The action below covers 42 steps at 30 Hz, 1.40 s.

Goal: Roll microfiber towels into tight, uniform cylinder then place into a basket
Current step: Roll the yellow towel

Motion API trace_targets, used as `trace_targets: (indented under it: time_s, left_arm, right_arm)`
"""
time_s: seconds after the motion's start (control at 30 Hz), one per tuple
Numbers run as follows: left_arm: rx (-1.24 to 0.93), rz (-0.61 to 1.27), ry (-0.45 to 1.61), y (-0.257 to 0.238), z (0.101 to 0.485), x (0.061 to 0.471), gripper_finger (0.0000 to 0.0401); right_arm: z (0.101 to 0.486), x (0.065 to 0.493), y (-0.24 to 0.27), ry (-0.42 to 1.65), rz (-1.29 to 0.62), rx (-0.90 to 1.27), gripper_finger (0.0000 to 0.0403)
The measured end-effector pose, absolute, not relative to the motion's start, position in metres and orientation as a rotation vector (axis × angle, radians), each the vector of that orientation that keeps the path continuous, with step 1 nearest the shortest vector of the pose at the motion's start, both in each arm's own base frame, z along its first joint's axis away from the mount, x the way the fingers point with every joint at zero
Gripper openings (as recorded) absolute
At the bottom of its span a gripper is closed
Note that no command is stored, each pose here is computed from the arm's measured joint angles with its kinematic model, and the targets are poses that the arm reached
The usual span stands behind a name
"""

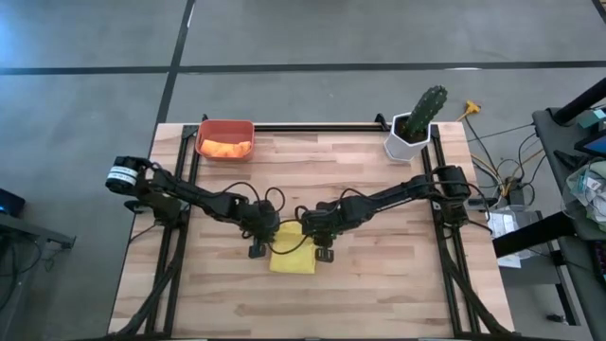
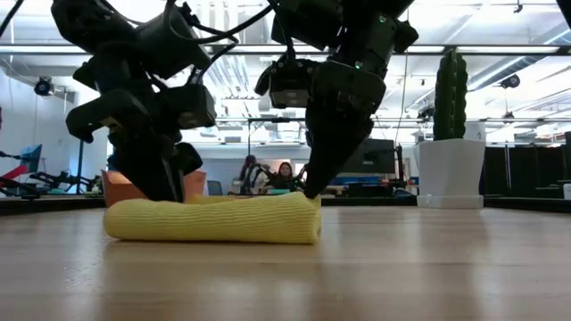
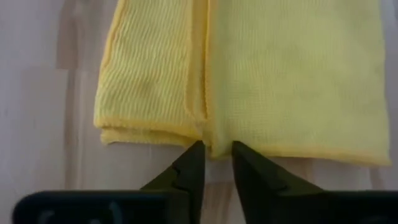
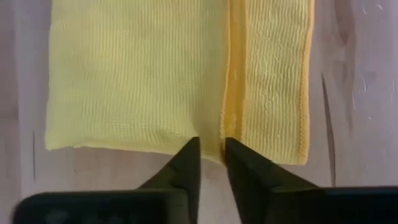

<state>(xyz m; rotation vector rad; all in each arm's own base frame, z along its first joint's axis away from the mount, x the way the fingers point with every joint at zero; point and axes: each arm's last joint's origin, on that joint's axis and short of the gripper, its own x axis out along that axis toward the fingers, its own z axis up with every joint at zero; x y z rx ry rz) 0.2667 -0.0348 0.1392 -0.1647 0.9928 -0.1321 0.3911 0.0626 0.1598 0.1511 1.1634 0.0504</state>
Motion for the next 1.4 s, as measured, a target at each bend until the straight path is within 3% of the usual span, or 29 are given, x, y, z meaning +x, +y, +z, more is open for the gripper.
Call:
trace_targets:
  time_s: [0.27, 0.43, 0.63, 0.8, 1.07, 1.27, 1.4]
  left_arm:
    - [-0.159, -0.118, 1.028, -0.034, 0.146, 0.260, 0.0115]
    - [-0.128, -0.058, 0.968, -0.030, 0.166, 0.252, 0.0116]
    - [-0.189, -0.083, 0.857, -0.029, 0.194, 0.240, 0.0116]
    - [-0.298, -0.189, 0.763, -0.041, 0.208, 0.238, 0.0116]
    - [-0.318, -0.212, 0.811, -0.061, 0.200, 0.236, 0.0116]
    - [-0.289, -0.251, 0.777, -0.070, 0.203, 0.240, 0.0116]
    - [-0.273, -0.324, 0.712, -0.074, 0.211, 0.244, 0.0116]
  right_arm:
    - [0.182, 0.384, 0.061, 1.160, 0.006, 0.221, 0.0176]
    - [0.212, 0.382, 0.063, 1.044, 0.029, 0.229, 0.0210]
    - [0.224, 0.399, 0.084, 0.821, 0.140, 0.220, 0.0200]
    - [0.186, 0.406, 0.094, 0.925, 0.130, 0.278, 0.0179]
    - [0.137, 0.409, 0.111, 1.054, 0.187, 0.230, 0.0146]
    - [0.133, 0.408, 0.109, 1.064, 0.133, 0.202, 0.0116]
    - [0.152, 0.411, 0.109, 0.959, 0.154, 0.214, 0.0106]
